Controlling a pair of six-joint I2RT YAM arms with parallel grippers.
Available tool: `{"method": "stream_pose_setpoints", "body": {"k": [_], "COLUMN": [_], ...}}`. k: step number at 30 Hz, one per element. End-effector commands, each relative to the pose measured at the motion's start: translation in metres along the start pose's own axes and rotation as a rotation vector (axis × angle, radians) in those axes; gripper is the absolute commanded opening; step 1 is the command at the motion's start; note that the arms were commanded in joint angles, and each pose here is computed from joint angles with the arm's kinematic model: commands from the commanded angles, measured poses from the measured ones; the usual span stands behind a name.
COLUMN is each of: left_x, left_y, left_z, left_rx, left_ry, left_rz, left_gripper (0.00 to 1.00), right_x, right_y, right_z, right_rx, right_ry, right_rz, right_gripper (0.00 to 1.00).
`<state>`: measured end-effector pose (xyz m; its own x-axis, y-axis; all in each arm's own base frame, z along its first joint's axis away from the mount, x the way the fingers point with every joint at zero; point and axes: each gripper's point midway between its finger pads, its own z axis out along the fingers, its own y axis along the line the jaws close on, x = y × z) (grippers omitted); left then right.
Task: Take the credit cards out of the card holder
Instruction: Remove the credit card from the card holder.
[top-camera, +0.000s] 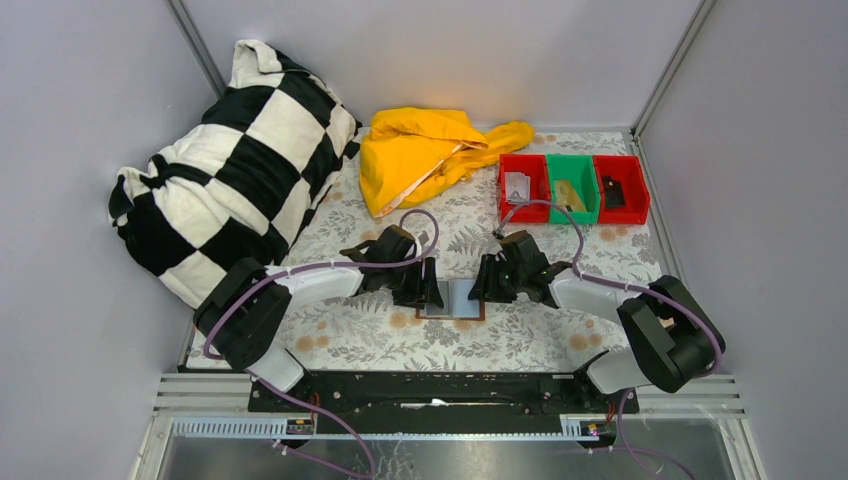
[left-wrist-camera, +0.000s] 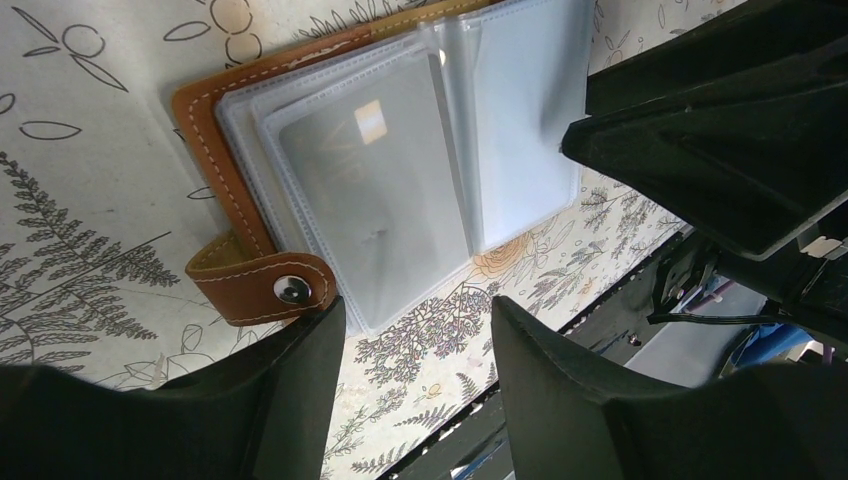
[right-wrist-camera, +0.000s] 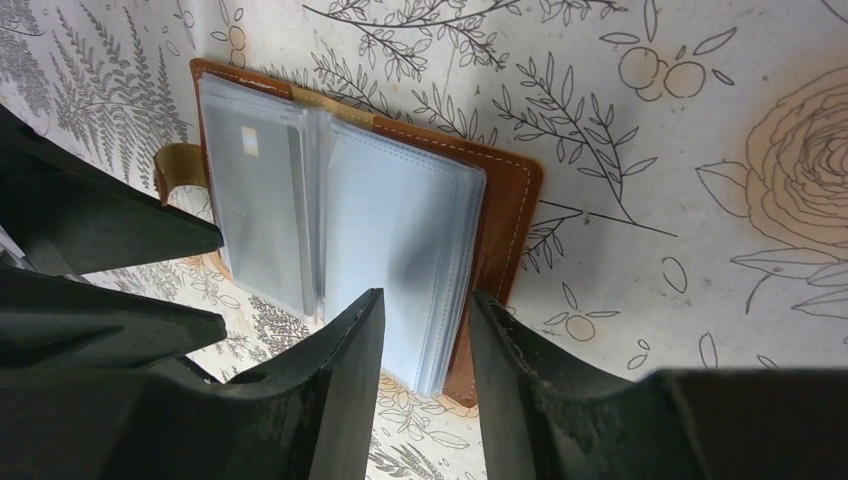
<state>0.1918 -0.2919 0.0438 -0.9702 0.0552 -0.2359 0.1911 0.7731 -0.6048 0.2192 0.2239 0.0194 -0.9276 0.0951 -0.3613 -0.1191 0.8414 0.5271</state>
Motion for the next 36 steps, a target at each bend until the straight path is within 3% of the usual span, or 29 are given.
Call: {"method": "stream_pose_setpoints", "body": {"k": [1,11,25,36], "left_x": [-0.015,-0.019,-0.027,-0.015], "left_y": [-0.013,-0.007,-0.094,-0.106], "left_z": [0.001,0.003,-0.032,-0.006], "left_rx": [0.024,-0.002,0.368,0.43], "left_ry": [-0.051,-0.091,-0.09,0.01], "left_rz": [0.036,0.029,0.14,0.144], "left_gripper": [0.6,0.6,0.6,0.6], "right_x": [0.019,0.025,0.027,0.025], "right_y": [-0.015,-0.017,-0.015,-0.017], "right_z": [0.007,0.009,0.009,0.001], "right_rx": [0.035,0.031,0.007,0.025], "right_ry": [0.053,0.066,0.062,0.029], "right_rz": [0.015,0.025,0.042,0.049], "right_gripper": [0.44,0.44,0.44,0.44]}}
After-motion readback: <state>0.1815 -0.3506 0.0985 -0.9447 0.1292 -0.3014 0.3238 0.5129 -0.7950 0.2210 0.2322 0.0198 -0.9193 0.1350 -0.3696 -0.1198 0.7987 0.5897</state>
